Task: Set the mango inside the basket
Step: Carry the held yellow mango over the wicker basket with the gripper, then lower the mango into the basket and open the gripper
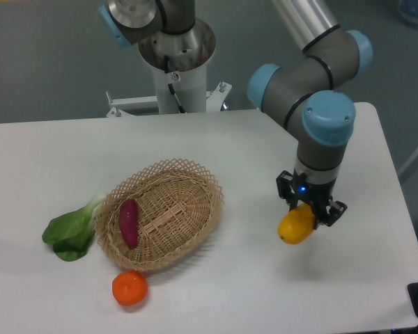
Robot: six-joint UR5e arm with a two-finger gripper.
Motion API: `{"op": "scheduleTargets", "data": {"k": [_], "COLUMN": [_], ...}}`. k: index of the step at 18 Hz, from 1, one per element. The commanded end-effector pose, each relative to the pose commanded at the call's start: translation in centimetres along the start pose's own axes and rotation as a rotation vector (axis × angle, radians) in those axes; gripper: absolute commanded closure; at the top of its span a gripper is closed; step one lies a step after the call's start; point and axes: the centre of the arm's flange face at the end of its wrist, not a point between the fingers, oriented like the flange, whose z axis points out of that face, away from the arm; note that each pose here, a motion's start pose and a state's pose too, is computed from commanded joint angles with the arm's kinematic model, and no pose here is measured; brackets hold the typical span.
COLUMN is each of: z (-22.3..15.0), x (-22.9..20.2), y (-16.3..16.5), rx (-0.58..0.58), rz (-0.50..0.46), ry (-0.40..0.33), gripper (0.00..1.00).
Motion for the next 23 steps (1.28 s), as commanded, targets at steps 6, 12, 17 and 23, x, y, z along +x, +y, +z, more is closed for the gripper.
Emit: {"op": "scheduleTargets", "data": {"k": [6,12,17,23], "z": [1.0,1.0,2.0,3.2], "x": [8.8,14.1,17.6,20.5], "y": [-4.0,-6.6,-8.6,-10.3], "rx": [-0.014,-0.012,-0.058,-0.084], "rz": [0.082,0.160,0.223,0.263], "ry": [0.059,0.081,0.091,0.106], "gripper": [0.40,0.40,0.39,0.36]}}
